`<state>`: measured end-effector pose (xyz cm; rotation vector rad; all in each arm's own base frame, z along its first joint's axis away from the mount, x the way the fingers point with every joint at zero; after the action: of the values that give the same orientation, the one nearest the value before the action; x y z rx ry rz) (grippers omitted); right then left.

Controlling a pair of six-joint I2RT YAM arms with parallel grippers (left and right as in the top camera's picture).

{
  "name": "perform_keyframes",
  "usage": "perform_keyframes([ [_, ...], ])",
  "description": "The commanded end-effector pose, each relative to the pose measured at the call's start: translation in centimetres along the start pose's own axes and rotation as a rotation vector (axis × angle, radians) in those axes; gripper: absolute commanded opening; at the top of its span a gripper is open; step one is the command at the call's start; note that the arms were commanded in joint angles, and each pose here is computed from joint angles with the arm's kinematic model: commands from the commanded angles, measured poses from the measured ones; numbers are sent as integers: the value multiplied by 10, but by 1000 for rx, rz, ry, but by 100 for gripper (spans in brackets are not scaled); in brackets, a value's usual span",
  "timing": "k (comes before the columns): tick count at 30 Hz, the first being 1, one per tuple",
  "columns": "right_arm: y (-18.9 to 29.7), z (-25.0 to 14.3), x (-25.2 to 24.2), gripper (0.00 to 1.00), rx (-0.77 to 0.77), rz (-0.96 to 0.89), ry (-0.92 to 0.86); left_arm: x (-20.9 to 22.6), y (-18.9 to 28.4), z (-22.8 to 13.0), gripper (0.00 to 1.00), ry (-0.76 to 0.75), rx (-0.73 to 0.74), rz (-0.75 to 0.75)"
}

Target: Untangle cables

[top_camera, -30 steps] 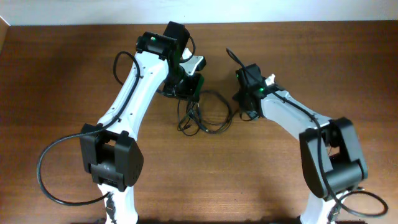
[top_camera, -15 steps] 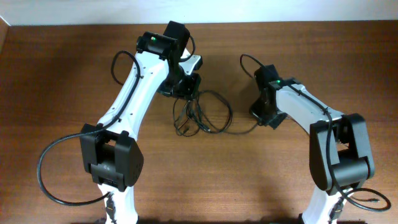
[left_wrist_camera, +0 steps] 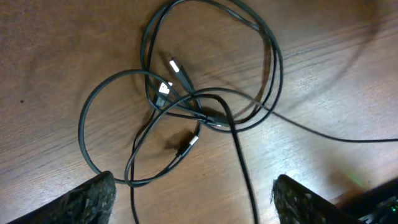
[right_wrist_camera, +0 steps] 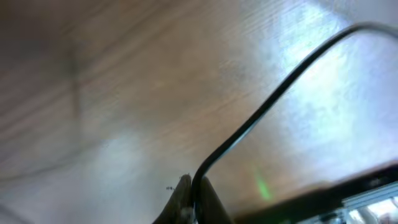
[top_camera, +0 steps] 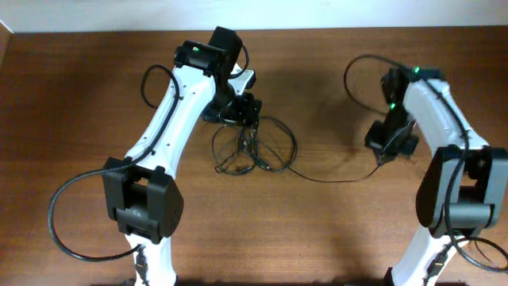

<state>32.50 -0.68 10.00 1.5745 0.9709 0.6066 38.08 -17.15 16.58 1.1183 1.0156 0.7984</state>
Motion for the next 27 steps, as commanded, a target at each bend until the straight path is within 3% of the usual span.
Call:
perform_keyframes([
  [1,49,-2,20,4,-36,134,187,3,-16,3,82,0,33,3],
  [5,116,-13,31,4,-126,269,281,5,-29,2,82,7,67,2],
  [8,190,-32,47,4,-309,492,422,6,-29,3,82,6,63,1],
  [11,233,-55,42,4,-430,583,459,6,-29,8,86,36,42,2],
  [18,262,-87,23,4,-540,622,480,-10,-33,32,90,155,-63,-10],
  [20,265,-90,22,4,-547,628,485,-22,-35,37,99,174,-81,-18],
  [22,266,-93,24,4,-540,649,493,-37,-38,39,100,182,-93,-29],
  [27,266,-93,24,4,-540,649,493,-81,-50,39,89,82,-103,-49],
])
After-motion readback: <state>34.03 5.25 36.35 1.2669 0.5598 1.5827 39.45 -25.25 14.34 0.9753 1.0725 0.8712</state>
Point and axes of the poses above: each gripper's point midway between its finger pads, its own y axis back along the fingers, its own x axis along the line the jaws close on, z = x × y, the point moved 2 cm from there along y, back along the fingers, and after that the axes turned 3 degrees about -y, right-handed, at the moved point
